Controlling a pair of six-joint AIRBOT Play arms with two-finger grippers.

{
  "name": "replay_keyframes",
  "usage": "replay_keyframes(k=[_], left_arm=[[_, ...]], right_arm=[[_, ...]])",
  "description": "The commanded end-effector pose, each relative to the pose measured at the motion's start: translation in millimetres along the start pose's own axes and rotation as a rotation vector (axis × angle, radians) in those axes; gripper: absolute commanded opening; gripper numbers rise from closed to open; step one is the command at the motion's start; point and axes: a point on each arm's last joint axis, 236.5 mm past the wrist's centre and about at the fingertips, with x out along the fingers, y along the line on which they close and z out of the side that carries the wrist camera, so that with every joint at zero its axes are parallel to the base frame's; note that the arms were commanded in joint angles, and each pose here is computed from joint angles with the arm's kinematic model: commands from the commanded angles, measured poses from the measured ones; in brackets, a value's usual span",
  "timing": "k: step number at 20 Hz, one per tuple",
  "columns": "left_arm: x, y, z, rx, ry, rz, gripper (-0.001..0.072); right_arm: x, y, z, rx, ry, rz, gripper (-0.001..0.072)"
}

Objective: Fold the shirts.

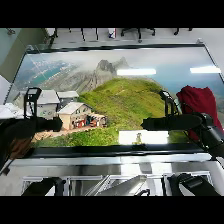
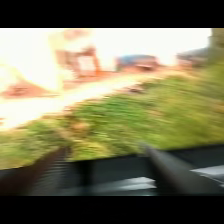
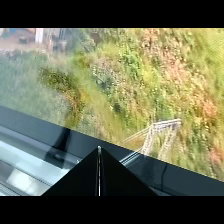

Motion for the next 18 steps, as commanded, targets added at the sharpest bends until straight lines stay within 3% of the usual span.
replay_keyframes(k=[1,7,10,15,16,17,18], left_arm=[[6.1,131.7,36.9,0.028,0.033,0.517,0.0682],[79.1,273.0,4.8,-0.299,0.269,0.604,0.0681],[116.4,308.4,4.4,-0.425,0.256,0.552,0.0681],[162.5,341.8,-14.4,-0.481,0.325,0.545,0.0669],[169.6,345.4,-22.8,-0.493,0.352,0.542,0.0583],[174.2,346.9,-30.3,-0.502,0.380,0.540,0.0420],[176.7,349.1,-36.5,-0.513,0.404,0.540,0.0186]], right_arm=[[-0.1,0.3,-0.1,0.000,0.000,0.001,0.0017],[-0.1,0.2,-0.1,0.000,0.000,0.001,0.0017],[-0.1,0.2,-0.1,0.000,-0.001,0.001,0.0017],[-0.1,0.2,-0.1,0.000,-0.001,0.001,0.0017],[-0.1,0.2,-0.1,0.000,-0.001,0.001,0.0017],[-0.1,0.2,-0.1,0.000,-0.001,0.001,0.0017],[-0.1,0.2,-0.1,0.000,-0.001,0.001,0.0017]])
